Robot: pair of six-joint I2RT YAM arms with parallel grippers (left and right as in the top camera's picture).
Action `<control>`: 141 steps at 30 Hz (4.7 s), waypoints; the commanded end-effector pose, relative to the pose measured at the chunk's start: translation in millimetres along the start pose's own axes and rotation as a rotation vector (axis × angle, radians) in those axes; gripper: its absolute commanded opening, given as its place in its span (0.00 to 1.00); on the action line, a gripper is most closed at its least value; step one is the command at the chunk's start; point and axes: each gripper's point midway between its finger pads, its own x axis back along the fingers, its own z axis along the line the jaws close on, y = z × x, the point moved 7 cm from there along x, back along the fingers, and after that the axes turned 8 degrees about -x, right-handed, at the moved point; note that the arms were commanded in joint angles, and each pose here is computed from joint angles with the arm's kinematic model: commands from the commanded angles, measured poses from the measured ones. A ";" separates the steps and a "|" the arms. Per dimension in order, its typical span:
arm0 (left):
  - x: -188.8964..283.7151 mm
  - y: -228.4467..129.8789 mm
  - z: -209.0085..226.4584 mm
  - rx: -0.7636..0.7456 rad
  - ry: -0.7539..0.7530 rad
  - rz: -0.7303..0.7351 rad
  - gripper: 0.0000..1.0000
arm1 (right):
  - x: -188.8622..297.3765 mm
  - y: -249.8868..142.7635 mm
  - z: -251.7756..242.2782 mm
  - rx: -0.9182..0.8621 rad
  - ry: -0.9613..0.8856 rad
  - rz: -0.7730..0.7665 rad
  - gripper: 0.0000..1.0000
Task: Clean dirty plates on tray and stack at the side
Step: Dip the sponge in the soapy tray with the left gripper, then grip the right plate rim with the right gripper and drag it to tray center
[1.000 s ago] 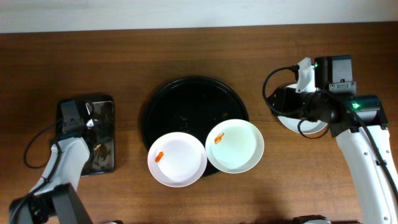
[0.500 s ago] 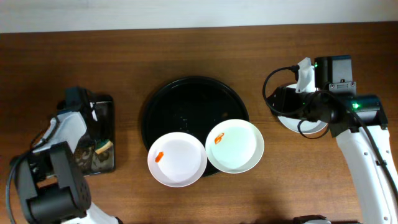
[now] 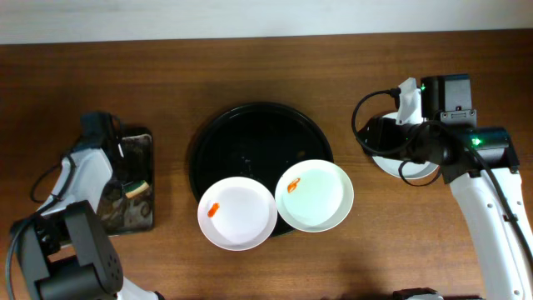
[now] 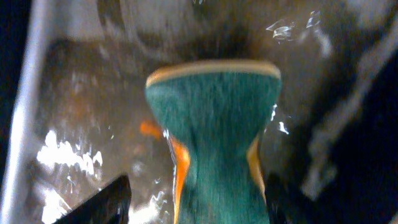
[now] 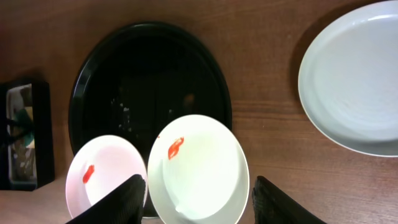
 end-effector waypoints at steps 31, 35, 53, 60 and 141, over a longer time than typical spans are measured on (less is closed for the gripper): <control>48.5 8.0 5.4 -0.037 -0.011 -0.208 0.72 | 3.0 -1.7 1.8 0.015 -0.004 0.003 0.57; 17.6 -27.2 1.6 0.008 -0.015 -0.004 0.56 | 3.0 -1.8 1.8 0.015 -0.004 0.003 0.57; 10.3 2.7 1.2 -0.013 0.000 0.083 0.69 | 3.0 -1.6 1.8 0.012 -0.004 0.002 0.57; -25.2 3.3 -4.1 -0.013 -0.002 0.087 0.02 | 3.1 -5.2 0.3 0.006 -0.012 0.022 0.57; 22.8 20.9 -2.2 -0.064 -0.048 -0.051 0.00 | -223.6 -22.5 -22.7 0.000 -0.209 0.132 0.04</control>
